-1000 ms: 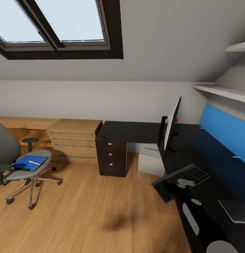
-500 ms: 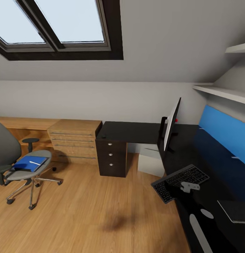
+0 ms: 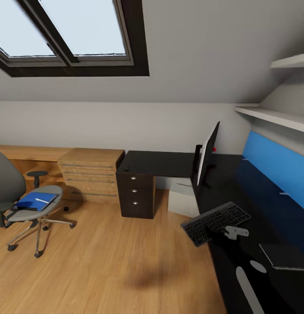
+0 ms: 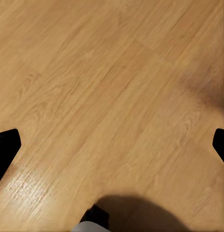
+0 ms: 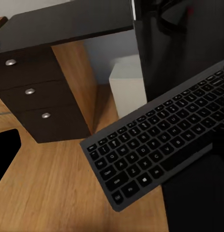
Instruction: In the bedroom, organize the workspace by keeping the computer under the desk, ensuring the monitor is on the desk, placing the keyboard on the desk next to the monitor, placing the mouse on the desk next to the keyboard, moving the folder from the swivel chair onto the desk next to the mouse, stacking the notebook on top of the folder with the pen on top of the notebook, and positioning the swivel chair next to the desk.
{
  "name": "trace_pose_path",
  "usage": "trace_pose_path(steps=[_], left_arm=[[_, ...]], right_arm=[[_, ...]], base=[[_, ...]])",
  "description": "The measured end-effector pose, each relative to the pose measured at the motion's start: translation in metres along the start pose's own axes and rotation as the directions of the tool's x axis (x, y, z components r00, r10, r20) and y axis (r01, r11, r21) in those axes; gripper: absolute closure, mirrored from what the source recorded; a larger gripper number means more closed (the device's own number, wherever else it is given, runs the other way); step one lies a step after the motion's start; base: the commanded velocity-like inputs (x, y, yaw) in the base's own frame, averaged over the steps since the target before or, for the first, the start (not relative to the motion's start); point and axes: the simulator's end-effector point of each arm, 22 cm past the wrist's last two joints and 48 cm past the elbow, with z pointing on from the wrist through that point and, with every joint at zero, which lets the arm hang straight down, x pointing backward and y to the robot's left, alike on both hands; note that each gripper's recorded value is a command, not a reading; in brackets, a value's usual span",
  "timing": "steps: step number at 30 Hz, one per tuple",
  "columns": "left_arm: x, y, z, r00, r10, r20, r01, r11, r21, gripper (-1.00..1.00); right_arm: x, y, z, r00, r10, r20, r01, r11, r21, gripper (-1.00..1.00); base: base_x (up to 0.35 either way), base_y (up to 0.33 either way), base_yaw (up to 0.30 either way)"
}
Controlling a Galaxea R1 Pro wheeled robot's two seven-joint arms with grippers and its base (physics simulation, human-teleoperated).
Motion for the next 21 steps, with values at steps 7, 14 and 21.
trace_pose_path(steps=[7,14,21], left_arm=[[-0.0030,-0.0011,-0.0007,1.000,-0.002,0.007,0.002,1.000,0.003,-1.00],[-0.0043,-0.0014,-0.0007,1.000,-0.003,0.010,0.003,1.000,0.003,-1.00],[-0.0041,0.0001,-0.0007,1.000,-0.003,0.010,0.003,1.000,0.000,-1.00]], right_arm=[[-0.0047,0.0005,-0.0018,1.000,0.001,0.010,0.000,1.000,-0.001,-1.00],[-0.0061,0.0007,-0.0023,1.000,0.001,0.013,-0.001,1.000,-0.001,-1.00],[-0.0082,0.0009,-0.0022,1.000,-0.002,0.024,0.002,1.000,-0.002,-1.00]], base=[[-0.015,-0.320,0.000],[0.070,-0.320,0.000],[0.013,-0.063,0.000]])
